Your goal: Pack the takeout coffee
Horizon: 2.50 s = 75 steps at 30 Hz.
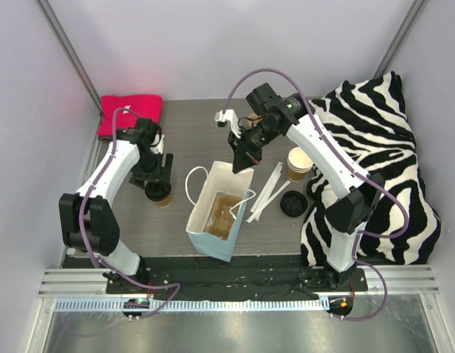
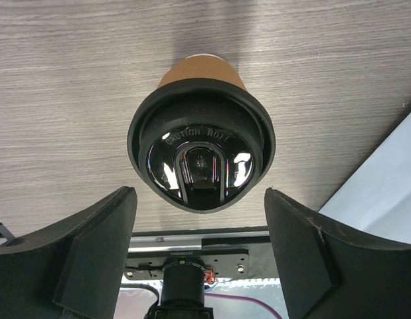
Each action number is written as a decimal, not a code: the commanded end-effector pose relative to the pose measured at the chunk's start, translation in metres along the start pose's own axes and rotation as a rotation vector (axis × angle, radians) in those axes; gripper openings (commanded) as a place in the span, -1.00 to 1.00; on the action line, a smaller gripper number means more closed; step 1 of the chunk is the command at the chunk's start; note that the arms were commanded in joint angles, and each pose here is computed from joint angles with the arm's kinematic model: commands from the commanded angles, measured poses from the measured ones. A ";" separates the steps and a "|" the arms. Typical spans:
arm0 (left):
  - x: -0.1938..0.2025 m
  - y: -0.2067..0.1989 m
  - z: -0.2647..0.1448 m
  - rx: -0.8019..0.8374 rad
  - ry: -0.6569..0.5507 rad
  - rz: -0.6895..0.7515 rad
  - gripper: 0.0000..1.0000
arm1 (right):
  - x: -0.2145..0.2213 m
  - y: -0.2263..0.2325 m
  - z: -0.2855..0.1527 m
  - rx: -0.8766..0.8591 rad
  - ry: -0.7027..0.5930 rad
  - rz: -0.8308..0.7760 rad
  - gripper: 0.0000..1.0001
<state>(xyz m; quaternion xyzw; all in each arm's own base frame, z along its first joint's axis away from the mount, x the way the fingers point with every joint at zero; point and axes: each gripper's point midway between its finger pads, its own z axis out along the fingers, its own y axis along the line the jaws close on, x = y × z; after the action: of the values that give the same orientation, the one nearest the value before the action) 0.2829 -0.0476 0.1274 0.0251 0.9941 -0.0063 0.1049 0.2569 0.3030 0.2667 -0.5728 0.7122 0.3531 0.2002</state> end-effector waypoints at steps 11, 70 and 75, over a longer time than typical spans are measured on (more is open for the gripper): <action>-0.014 -0.004 0.005 -0.009 -0.047 0.000 0.62 | -0.012 0.002 -0.007 0.002 -0.048 -0.033 -0.98; -0.007 -0.006 0.012 -0.037 -0.029 0.040 0.72 | -0.010 -0.002 -0.009 -0.001 -0.055 -0.027 -0.98; -0.006 -0.008 0.019 -0.026 -0.012 0.037 0.68 | -0.009 -0.003 -0.008 -0.005 -0.054 -0.026 -0.98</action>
<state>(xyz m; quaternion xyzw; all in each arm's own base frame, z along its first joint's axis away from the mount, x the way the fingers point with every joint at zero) 0.2867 -0.0502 0.1146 0.0429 0.9933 0.0210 0.1056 0.2602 0.2999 0.2686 -0.5661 0.7130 0.3607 0.2027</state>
